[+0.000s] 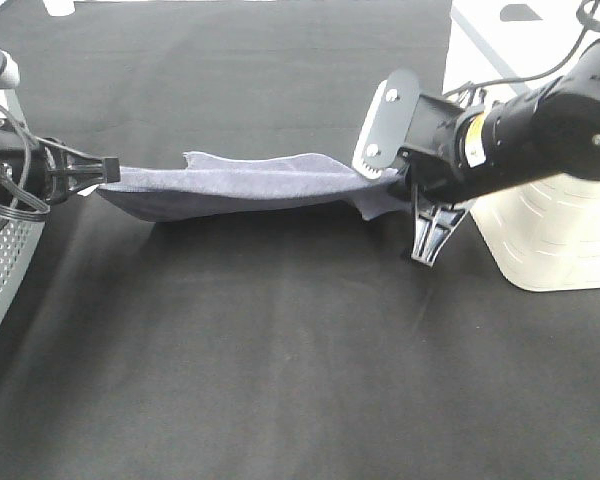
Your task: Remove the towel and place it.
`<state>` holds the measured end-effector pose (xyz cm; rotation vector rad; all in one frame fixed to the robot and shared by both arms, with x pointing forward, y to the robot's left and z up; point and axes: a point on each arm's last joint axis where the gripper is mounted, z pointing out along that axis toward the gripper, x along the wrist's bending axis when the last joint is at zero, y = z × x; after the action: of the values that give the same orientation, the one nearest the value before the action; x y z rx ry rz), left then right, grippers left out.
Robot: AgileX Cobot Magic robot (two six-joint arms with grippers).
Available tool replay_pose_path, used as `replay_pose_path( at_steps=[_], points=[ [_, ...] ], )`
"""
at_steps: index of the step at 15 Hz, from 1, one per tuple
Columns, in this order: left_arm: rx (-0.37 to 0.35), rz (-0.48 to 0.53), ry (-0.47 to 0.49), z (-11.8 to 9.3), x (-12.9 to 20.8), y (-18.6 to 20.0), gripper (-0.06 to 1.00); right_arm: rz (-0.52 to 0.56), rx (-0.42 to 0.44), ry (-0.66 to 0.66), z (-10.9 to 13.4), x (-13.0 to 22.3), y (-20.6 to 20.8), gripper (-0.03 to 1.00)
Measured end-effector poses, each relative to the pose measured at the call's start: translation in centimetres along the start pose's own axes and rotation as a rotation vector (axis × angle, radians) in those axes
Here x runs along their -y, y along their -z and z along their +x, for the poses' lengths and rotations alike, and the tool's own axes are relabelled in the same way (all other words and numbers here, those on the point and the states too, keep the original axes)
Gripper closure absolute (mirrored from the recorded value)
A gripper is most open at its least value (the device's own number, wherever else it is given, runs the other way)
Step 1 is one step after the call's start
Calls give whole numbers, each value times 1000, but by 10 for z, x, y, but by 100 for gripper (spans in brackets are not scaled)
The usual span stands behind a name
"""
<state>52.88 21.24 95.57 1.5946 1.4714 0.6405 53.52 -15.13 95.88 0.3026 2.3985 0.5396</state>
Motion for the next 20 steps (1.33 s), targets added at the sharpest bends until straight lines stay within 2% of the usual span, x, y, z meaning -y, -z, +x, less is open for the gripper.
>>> replay_pose_path(
  at_steps=[8,9,10,11,12,13,14,15,16,18,20],
  points=[
    [3,29,-29,0,2,1,94,5,-10,3,4,1,0,95],
    [5,30,-35,-1,2,1,90,5,-10,3,4,1,0,95],
    [7,33,-43,-1,2,1,79,5,-10,5,4,1,0,94],
    [10,36,-53,-1,3,1,62,6,-11,21,4,2,0,86],
    [10,39,-53,-1,3,1,42,11,-13,47,4,2,0,74],
    [9,42,-53,-1,3,1,26,15,-15,66,4,2,0,56],
    [9,55,-61,-1,3,0,18,24,-16,73,4,3,2,37],
    [4,80,-62,-1,2,0,15,19,-5,76,1,1,7,26],
    [1,99,-64,-2,1,0,14,4,14,78,-2,-1,14,22],
    [-9,143,-60,-3,-6,-2,13,-26,52,77,-9,-7,28,19],
    [-11,151,-57,-8,-27,-4,13,-51,85,77,-14,-11,40,19]
  ],
)
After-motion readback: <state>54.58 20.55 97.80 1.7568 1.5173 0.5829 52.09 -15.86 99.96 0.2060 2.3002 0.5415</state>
